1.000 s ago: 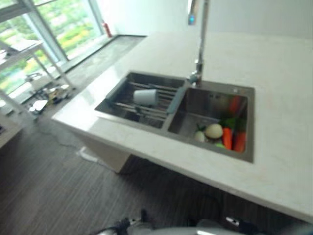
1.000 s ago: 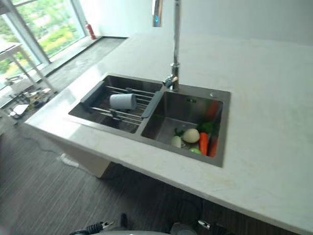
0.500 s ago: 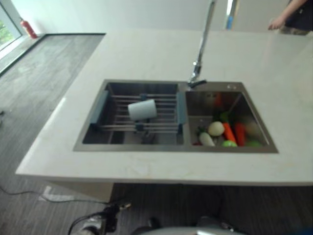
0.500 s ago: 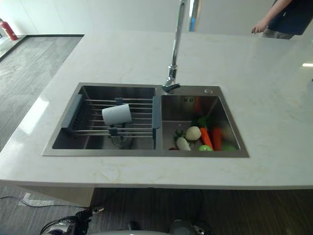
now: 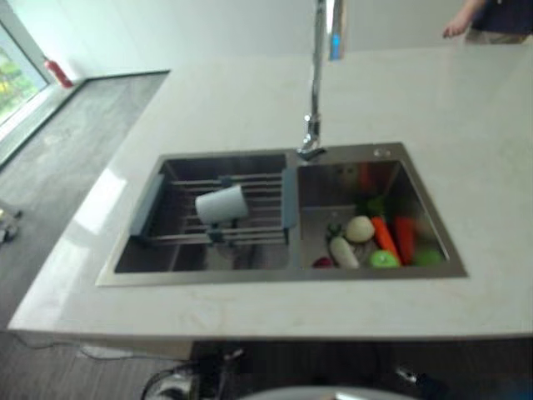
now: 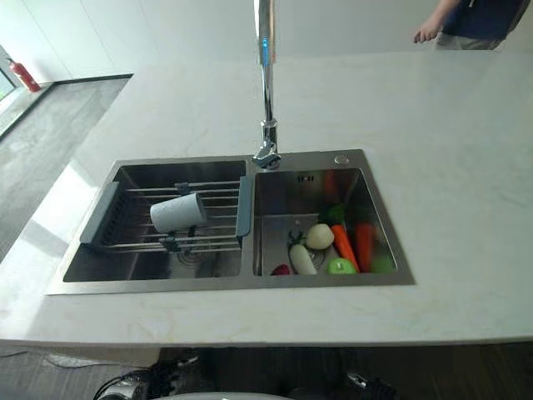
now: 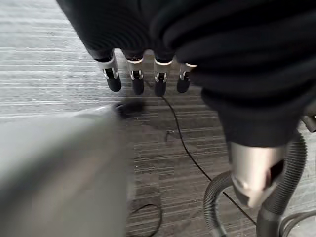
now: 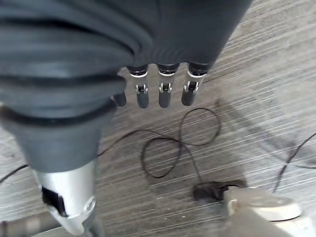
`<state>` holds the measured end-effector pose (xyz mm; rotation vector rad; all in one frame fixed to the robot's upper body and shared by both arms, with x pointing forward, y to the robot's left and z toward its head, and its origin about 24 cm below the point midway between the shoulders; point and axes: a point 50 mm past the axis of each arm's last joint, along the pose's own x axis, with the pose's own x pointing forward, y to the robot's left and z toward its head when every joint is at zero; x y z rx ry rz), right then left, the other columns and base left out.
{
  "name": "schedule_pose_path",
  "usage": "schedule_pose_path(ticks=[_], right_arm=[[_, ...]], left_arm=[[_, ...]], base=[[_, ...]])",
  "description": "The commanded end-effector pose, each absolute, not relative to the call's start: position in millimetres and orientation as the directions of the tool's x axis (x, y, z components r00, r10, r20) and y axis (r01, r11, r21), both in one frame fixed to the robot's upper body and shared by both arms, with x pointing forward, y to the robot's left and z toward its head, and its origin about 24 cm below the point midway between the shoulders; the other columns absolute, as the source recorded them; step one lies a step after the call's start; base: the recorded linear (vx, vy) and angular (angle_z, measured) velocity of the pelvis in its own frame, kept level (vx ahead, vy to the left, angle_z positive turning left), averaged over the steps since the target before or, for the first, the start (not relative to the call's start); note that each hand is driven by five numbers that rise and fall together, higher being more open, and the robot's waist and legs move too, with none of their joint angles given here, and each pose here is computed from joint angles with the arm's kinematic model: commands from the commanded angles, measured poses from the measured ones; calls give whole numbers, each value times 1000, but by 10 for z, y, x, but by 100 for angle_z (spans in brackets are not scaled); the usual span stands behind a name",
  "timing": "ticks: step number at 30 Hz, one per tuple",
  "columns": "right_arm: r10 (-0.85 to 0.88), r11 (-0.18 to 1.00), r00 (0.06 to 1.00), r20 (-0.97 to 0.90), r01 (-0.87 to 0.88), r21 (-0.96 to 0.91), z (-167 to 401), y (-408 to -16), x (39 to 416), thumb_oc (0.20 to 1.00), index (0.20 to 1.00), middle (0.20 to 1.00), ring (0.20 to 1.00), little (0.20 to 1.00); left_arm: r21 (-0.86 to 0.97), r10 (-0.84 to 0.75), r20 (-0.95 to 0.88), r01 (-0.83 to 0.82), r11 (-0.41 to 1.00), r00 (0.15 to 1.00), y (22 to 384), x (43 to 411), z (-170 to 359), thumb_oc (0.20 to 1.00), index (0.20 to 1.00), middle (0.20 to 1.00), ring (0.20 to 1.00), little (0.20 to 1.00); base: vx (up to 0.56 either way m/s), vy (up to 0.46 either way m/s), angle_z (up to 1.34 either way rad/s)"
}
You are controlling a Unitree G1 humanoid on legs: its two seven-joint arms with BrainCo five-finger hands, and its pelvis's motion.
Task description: Place the dishes in the dishwasher.
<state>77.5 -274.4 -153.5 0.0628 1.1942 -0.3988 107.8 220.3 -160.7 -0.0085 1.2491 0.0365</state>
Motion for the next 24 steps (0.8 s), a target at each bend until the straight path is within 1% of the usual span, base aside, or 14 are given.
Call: schedule_pose_path(ticks=[1, 2, 3, 5, 12, 13, 15, 17, 18, 19, 20, 21, 22, 24], right_arm=[[-253, 933, 293, -922, 327, -152, -1568, -2700, 663, 1000, 1000, 1000, 1000, 1000], [-254, 929, 285, -924, 338, -151, -1573, -2697, 641, 1000, 1000, 1000, 1000, 1000], [-257, 922, 274, -927, 357, -150, -1579, -2695, 613, 1000, 1000, 1000, 1000, 1000], [-258, 921, 264, -929, 359, -154, -1580, -2705, 592, 1000, 1000, 1000, 1000, 1000], [-284, 913, 252, -925, 365, -181, -1539, -2835, 580, 1000, 1000, 1000, 1000, 1000], [-290, 911, 255, -922, 369, -185, -1527, -2860, 593, 1000, 1000, 1000, 1000, 1000], [-301, 909, 257, -918, 367, -196, -1502, -2924, 603, 1000, 1000, 1000, 1000, 1000], [-316, 910, 259, -913, 355, -215, -1459, -3032, 583, 1000, 1000, 1000, 1000, 1000], [-319, 909, 257, -912, 354, -219, -1450, -3058, 570, 1000, 1000, 1000, 1000, 1000], [-326, 906, 251, -911, 358, -226, -1436, -3099, 541, 1000, 1000, 1000, 1000, 1000], [-328, 906, 248, -912, 357, -228, -1431, -3112, 527, 1000, 1000, 1000, 1000, 1000], [-330, 904, 246, -912, 360, -230, -1431, -3118, 504, 1000, 1000, 1000, 1000, 1000], [-334, 900, 239, -912, 369, -232, -1435, -3118, 470, 1000, 1000, 1000, 1000, 1000], [-333, 895, 235, -913, 383, -228, -1444, -3100, 447, 1000, 1000, 1000, 1000, 1000]], left_arm=[[10, 34, -962, -87, 996, 270, 2360, 972, -1602, 1000, 1000, 1000, 1000, 1000], [-32, 4, -967, -141, 989, 253, 2345, 932, -1612, 1000, 1000, 1000, 1000, 1000], [-116, -41, -971, -310, 944, 237, 2321, 852, -1629, 1000, 1000, 1000, 1000, 1000], [-194, -92, -966, -435, 879, 243, 2347, 807, -1619, 1000, 1000, 1000, 1000, 1000], [-265, -125, -946, -488, 832, 300, 2644, 795, -1509, 1000, 1000, 1000, 1000, 1000], [-237, -167, -966, -408, 882, 199, 2710, 658, -1493, 1000, 1000, 1000, 1000, 1000], [-170, -157, -985, -341, 924, 66, 2865, 442, -1454, 1000, 1000, 1000, 1000, 1000], [0, -23, -998, -348, 937, -61, 3288, 241, -1276, 1000, 1000, 1000, 1000, 1000], [74, 47, -995, -372, 925, -83, 3472, 218, -1177, 1000, 1000, 1000, 1000, 1000], [227, 197, -974, -387, 894, -116, 3908, 191, -885, 1000, 1000, 1000, 1000, 1000], [324, 304, -946, -402, 856, -114, 4136, 193, -711, 1000, 1000, 1000, 1000, 1000], [401, 398, -912, -416, 816, -97, 4368, 237, -496, 1000, 1000, 1000, 1000, 1000], [526, 575, -818, -445, 725, -28, 4764, 365, -40, 1000, 1000, 1000, 1000, 1000], [633, 756, -647, -485, 604, 98, 5066, 594, 434, 1000, 1000, 1000, 1000, 1000]], base=[[55, 22, 7], [63, 21, 0], [55, 25, -17], [40, 36, -5], [27, 43, -3], [20, 47, 0], [1, 62, 0], [4, 62, 0], [15, 48, 1], [9, 40, 7], [8, 37, 23], [2, 14, 23], [1, 0, 21], [-15, -24, 15]])
